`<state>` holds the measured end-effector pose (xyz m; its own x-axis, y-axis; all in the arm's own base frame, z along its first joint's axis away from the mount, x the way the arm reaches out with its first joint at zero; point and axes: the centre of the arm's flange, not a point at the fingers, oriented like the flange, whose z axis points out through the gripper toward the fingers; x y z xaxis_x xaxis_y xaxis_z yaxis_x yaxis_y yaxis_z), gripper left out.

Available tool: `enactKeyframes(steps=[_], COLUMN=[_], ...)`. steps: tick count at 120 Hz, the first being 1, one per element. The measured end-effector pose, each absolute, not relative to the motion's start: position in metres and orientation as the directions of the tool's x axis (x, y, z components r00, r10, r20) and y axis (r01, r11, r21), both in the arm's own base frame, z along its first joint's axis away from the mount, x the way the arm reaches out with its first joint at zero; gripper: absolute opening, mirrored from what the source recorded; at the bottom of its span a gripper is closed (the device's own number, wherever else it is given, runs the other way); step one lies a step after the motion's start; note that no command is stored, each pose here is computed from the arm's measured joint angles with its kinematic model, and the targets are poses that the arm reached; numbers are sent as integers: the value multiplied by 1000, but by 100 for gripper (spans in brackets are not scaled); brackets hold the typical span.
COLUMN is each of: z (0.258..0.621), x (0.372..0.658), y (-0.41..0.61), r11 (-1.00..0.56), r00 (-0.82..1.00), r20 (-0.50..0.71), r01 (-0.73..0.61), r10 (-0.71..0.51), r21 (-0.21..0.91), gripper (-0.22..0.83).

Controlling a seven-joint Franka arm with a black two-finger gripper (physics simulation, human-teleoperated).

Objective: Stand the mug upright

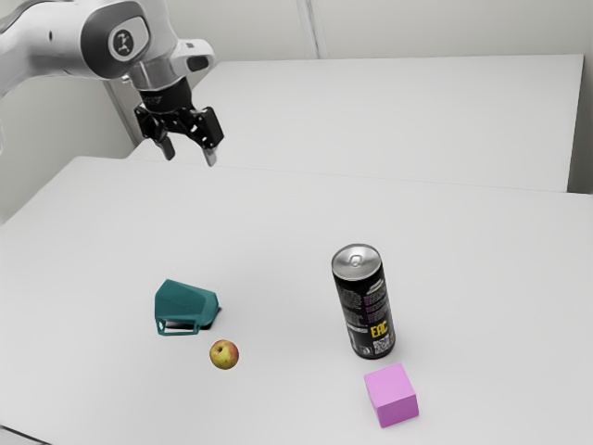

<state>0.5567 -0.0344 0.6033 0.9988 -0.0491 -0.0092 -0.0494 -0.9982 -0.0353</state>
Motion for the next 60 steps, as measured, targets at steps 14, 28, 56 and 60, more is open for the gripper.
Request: enactKeyframes(steps=[14,28,56,60], z=[604,605,604,602], x=[555,544,526,522], y=[-38,-39,-2,4], r11=[-998,-998,-999,-999], r00=[999,998,1000,1000], r20=[-10,-12,-18,-19], r01=[-54,-56,13,23], r10=[-53,-55,13,24], r21=[-36,-38,-41,-40], gripper=[60,60,60,60])
